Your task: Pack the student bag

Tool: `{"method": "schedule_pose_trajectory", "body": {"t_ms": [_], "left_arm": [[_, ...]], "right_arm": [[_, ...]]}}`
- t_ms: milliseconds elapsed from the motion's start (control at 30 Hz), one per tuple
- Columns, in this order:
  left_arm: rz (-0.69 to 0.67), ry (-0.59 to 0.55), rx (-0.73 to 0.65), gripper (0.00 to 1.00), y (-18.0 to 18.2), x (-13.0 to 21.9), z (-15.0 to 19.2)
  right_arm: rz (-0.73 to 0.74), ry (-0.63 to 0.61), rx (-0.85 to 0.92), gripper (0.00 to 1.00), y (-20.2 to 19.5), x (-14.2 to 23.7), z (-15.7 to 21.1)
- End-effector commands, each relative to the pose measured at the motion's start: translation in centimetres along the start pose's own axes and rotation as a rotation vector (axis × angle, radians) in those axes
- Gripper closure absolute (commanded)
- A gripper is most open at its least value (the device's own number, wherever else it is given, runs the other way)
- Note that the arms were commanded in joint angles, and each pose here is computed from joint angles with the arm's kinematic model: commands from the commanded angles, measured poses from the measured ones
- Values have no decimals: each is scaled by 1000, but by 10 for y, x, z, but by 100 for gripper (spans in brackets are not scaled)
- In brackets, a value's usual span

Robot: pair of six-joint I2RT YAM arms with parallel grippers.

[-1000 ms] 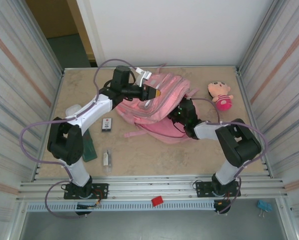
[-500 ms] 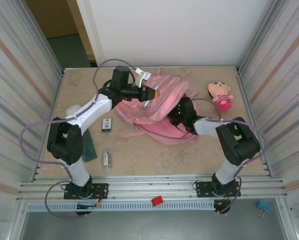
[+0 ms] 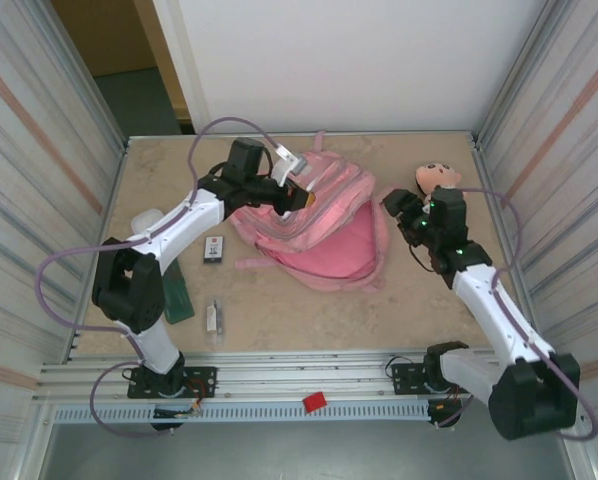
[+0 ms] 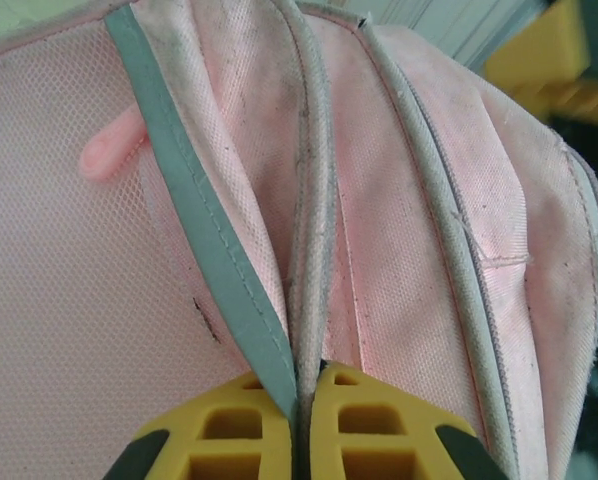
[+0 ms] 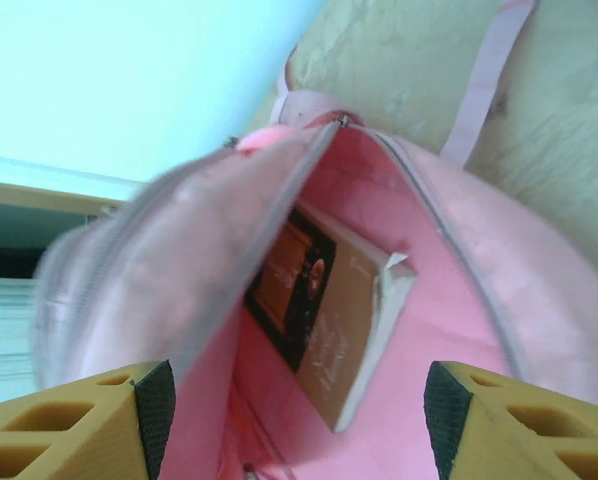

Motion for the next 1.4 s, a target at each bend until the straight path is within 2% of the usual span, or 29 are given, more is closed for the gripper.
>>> {"method": "schedule_pose_trajectory", "body": {"t_ms": [0, 200, 267, 333, 400, 500, 533, 600, 667, 733, 833, 1033, 1200, 1367], "left_arm": [[-62, 111, -344, 100, -28, -6, 3], [-37, 332, -425, 100, -42, -63, 69], [-46, 364, -402, 99, -39, -77, 85], [-58, 345, -354, 94, -36, -83, 92], [-63, 287, -331, 84, -38, -83, 86], [-94, 206, -300, 60, -41, -71, 63], [-114, 175, -271, 51, -42, -62, 52], [-154, 102, -191, 39, -41, -39, 31], [-207, 15, -70, 32, -35, -9, 15], [-261, -58, 52, 29, -27, 20, 10], [-332, -131, 192, 27, -19, 56, 24], [-402, -110, 356, 26, -14, 83, 80], [-424, -111, 454, 26, -14, 88, 115], [-427, -133, 506, 29, -13, 91, 131]], "right_arm": [[62, 59, 121, 32, -2, 21, 4], [8, 58, 303, 32, 8, 26, 14], [-3, 50, 367, 31, 9, 23, 21], [-27, 51, 447, 31, 13, 21, 29], [-42, 59, 540, 30, 18, 19, 38], [-56, 82, 692, 26, 28, 19, 51], [-64, 88, 744, 17, 33, 21, 56], [-95, 85, 841, 14, 45, 26, 64], [-149, 99, 956, 13, 58, 33, 77], [-183, 142, 1084, 13, 66, 37, 91], [-185, 257, 1332, 13, 71, 35, 121], [-71, 530, 1872, 12, 34, 15, 185], [-10, 633, 2034, 8, 9, -16, 213], [17, 572, 2109, 6, -12, -48, 226]]}}
Point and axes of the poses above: each hand's point on the last joint's axis, 136 mm out from that joint toward the fingers, its own x axis back along the fingers, its own y axis along the line the jaws close on, z = x × y, the point moved 8 cm from there along x, back along the fingers, and after that the axes turned 3 degrees about -x, right-handed, at the moved point
